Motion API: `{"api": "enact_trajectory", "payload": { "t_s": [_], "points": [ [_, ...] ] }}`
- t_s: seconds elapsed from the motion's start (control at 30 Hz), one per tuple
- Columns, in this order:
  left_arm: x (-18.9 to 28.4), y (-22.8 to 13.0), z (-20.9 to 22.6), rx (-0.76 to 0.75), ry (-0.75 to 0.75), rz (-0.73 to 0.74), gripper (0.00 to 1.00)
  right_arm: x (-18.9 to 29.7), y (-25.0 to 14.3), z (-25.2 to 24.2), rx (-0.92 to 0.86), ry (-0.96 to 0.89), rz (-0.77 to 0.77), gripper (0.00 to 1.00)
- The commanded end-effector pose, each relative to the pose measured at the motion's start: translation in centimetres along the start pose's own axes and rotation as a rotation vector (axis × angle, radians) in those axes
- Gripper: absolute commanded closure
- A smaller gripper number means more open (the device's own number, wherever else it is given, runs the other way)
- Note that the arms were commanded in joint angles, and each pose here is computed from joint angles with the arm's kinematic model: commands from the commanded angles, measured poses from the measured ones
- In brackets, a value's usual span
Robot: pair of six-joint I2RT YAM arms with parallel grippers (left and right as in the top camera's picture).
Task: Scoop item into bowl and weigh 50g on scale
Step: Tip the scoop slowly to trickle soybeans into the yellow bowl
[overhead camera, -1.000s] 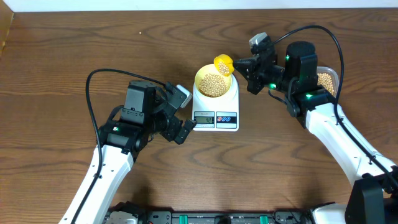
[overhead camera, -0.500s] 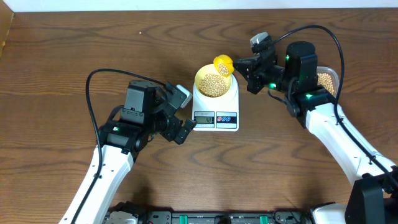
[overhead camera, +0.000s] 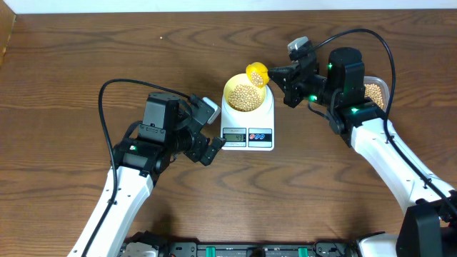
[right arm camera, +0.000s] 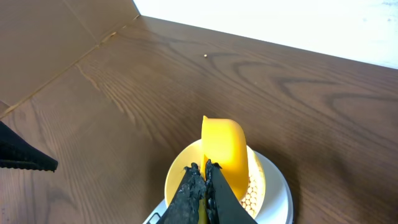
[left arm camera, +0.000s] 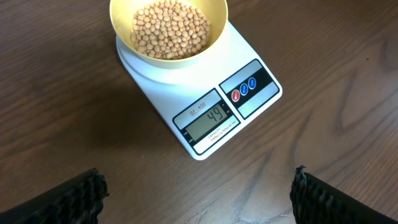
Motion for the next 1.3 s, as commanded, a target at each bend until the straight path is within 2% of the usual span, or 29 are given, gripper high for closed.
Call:
{"api": "enact_trajectory", "payload": {
  "t_s": [0.0, 0.3, 0.43, 0.6, 0.77, 0.9, 1.0, 1.27],
  "points": [
    [0.0, -0.1, 0.2, 0.009, 0.008, 0.003, 0.03, -0.3, -0.2, 0.2, -0.009, 0.018, 0.006, 0.99],
    [0.0, -0.1, 0.2, 0.009, 0.008, 0.003, 0.03, -0.1, -0.2, -0.4, 0.004, -0.016, 0.004, 0.99],
    [0.0, -0.1, 0.2, 0.009, 0.008, 0.003, 0.03, -0.1, -0.3, -1.3, -0.002, -0.088, 0.005, 0.99],
    [0.0, -0.1, 0.2, 0.009, 0.008, 0.003, 0.03, -0.1, -0.2, -0.4, 0.002, -0.019, 0.007, 0.99],
    [0.0, -0.1, 0.2, 0.009, 0.008, 0.003, 0.03, -0.1, -0.3, -0.8, 0.011, -0.051, 0.008, 0.99],
    [0.0, -0.1, 0.2, 0.009, 0.008, 0.003, 0.03, -0.3, -0.4, -0.1, 0.019, 0.0, 0.015, 0.99],
    [0.0, -0.1, 0.2, 0.009, 0.008, 0.003, 0.03, -0.2, -0.3, -0.8, 0.037, -0.056, 0.01, 0.99],
    [0.0, -0.1, 0.2, 0.009, 0.008, 0.003, 0.03, -0.2, 0.1, -0.7, 0.0, -0.055, -0.013, 0.99]
  ]
}}
Point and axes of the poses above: each gripper's point midway between its finger pads, its own x axis back along the fingers, its own z axis along the line the jaws close on, y = z × x, the point moved 6 cm from there along x, back along the fingers, and after that the axes turned 2 degrees about -x, right-handed, at the moved point
